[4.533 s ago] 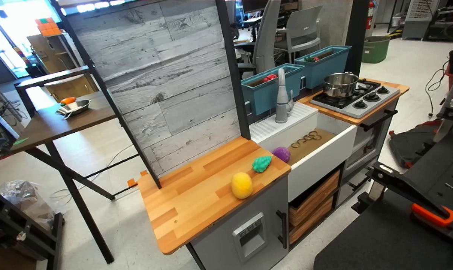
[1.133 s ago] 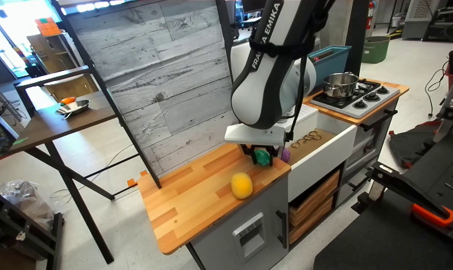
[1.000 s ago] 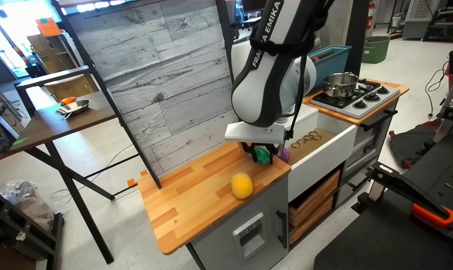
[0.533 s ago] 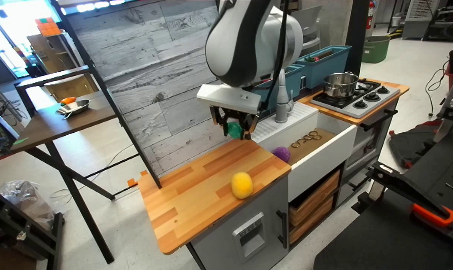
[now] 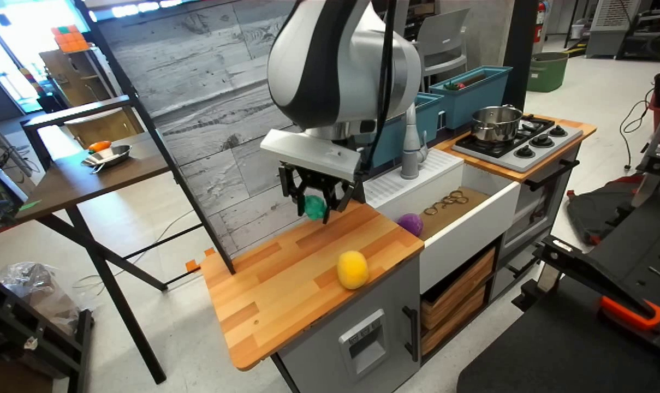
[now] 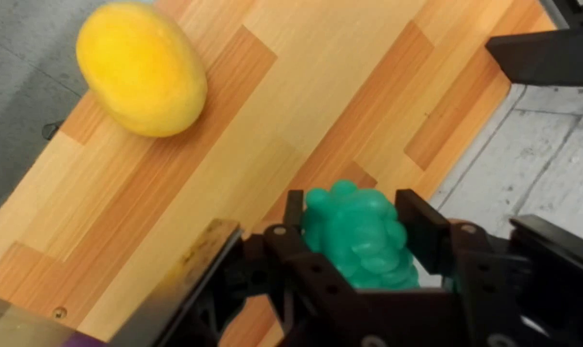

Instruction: Move the green object to the left

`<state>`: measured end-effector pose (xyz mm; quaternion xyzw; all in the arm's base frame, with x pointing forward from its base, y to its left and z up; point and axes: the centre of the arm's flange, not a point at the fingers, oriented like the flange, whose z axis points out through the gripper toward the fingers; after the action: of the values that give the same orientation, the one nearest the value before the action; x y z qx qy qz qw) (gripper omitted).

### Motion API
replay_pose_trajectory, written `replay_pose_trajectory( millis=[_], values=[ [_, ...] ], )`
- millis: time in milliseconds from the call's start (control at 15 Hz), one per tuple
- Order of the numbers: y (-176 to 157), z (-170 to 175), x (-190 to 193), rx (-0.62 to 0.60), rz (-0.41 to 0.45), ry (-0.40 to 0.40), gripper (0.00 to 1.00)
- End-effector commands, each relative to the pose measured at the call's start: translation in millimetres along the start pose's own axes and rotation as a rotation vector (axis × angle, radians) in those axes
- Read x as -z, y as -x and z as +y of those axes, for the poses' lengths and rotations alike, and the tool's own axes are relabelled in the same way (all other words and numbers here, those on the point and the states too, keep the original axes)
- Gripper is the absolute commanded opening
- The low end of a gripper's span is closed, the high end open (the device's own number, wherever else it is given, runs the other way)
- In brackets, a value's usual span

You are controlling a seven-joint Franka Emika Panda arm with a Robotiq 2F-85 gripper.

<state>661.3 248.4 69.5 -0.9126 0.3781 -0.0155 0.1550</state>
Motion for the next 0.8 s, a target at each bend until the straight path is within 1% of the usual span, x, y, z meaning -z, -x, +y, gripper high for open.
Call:
replay_pose_trajectory(
  millis=[0,200,333,400,600,667,733],
  values=[
    [-18.0,-0.8,-51.6,0.021,-0.092,0.027,0.26],
    [-19.2,1.1,-89.7,0.046,-0.126,0.091,0.26],
    [-18.2,1.1,-107.1,0.057,-0.144,0.119,0.26],
    [-18.2,-1.1,-113.1,0.066,-0.135,0.129,0.26],
    [-20.9,-8.8,-112.8,0.093,-0.134,0.159,0.26],
    [-21.3,-9.7,-113.4,0.103,-0.138,0.184,0.76],
    [-22.0,-10.4,-113.5,0.108,-0.143,0.208,0.77]
  ],
)
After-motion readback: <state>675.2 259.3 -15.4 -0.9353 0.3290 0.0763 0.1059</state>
